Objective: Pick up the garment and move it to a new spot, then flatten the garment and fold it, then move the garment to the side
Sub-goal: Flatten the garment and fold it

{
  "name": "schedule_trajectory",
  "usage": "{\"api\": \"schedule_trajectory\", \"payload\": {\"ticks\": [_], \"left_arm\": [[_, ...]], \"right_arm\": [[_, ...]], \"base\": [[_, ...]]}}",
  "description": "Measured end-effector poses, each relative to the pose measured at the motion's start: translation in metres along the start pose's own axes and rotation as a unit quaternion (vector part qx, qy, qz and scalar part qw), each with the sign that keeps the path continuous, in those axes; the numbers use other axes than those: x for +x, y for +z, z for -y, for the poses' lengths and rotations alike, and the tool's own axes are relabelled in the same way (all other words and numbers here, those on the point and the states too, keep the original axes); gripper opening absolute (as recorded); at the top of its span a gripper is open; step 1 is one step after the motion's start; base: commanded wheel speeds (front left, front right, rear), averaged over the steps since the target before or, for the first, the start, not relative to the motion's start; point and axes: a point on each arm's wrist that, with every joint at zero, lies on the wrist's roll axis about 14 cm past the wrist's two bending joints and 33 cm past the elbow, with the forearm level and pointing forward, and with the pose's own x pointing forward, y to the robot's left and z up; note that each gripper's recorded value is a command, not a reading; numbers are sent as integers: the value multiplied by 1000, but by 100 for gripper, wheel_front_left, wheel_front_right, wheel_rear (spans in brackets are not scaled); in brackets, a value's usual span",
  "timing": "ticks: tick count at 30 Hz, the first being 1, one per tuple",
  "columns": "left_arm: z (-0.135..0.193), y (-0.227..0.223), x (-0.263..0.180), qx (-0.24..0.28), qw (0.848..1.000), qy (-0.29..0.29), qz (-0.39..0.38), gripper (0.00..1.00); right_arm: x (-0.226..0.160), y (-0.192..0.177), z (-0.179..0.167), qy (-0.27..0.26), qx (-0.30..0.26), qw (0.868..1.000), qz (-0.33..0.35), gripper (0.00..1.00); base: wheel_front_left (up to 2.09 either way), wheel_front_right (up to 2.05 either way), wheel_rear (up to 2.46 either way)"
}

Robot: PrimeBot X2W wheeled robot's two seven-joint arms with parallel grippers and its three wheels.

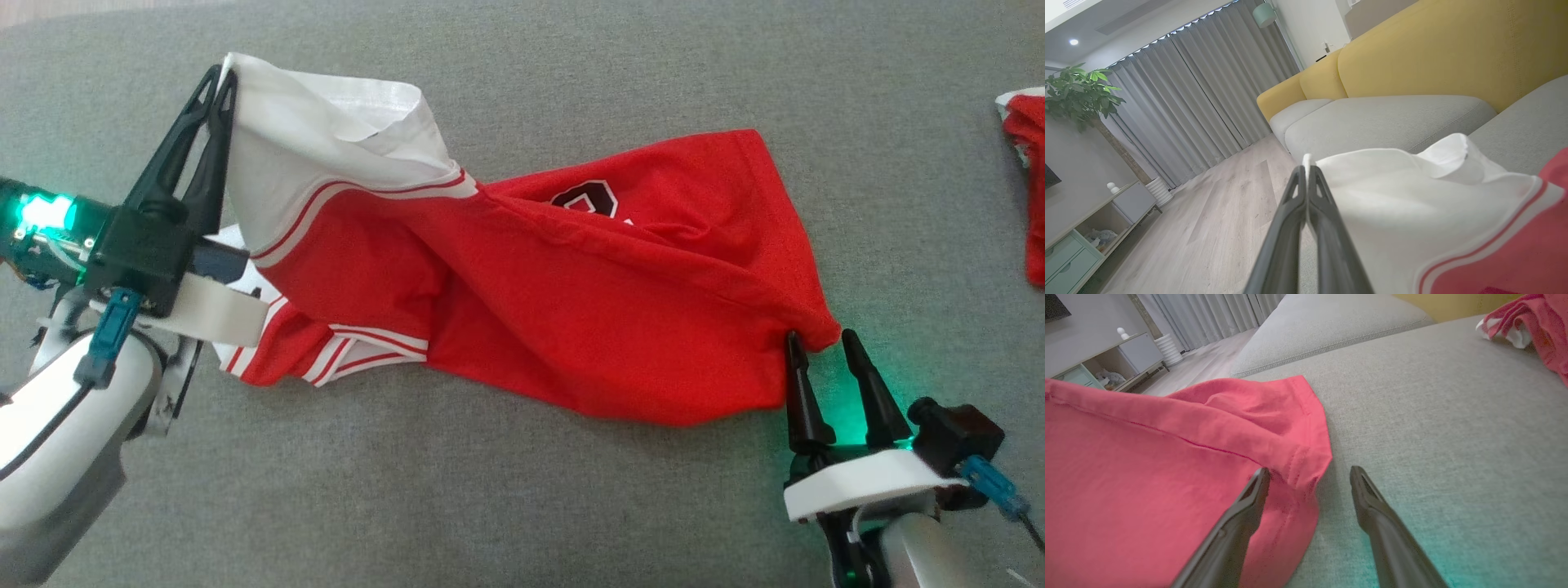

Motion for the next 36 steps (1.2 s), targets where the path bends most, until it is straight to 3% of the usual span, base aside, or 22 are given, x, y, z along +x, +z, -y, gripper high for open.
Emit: {"api": "schedule_trajectory", "payload": {"ticks": [9,10,11,14,16,21,25,30,36], "left_arm": [[-1,-5,0,0,1000,2,-6,0],[-2,-6,0,0,1000,2,-7,0],[-2,-6,0,1,1000,2,-7,0],[-2,-7,0,1,1000,3,-8,0],[-2,-7,0,1,1000,3,-9,0],[-4,-6,0,3,1000,5,-5,0],[-7,8,-3,8,1000,10,16,0],[-26,34,-11,31,998,31,48,0],[-35,110,-28,23,989,23,147,0]], "right_arm": [[0,-13,-1,12,28,999,-24,97],[1,-12,-3,16,28,999,-24,83],[3,-11,-5,19,29,999,-23,58],[4,-11,-6,23,26,999,-24,35],[4,-11,-5,22,28,999,-24,0],[4,-6,-4,25,23,999,-17,0],[4,27,-4,30,14,999,32,0],[-5,104,9,28,-17,989,143,0],[-47,217,8,41,-80,957,276,0]], "base": [[0,0,0],[0,0,0],[0,0,0],[0,0,0],[0,0,0],[0,0,0],[0,0,0],[0,0,0],[0,0,0]]}}
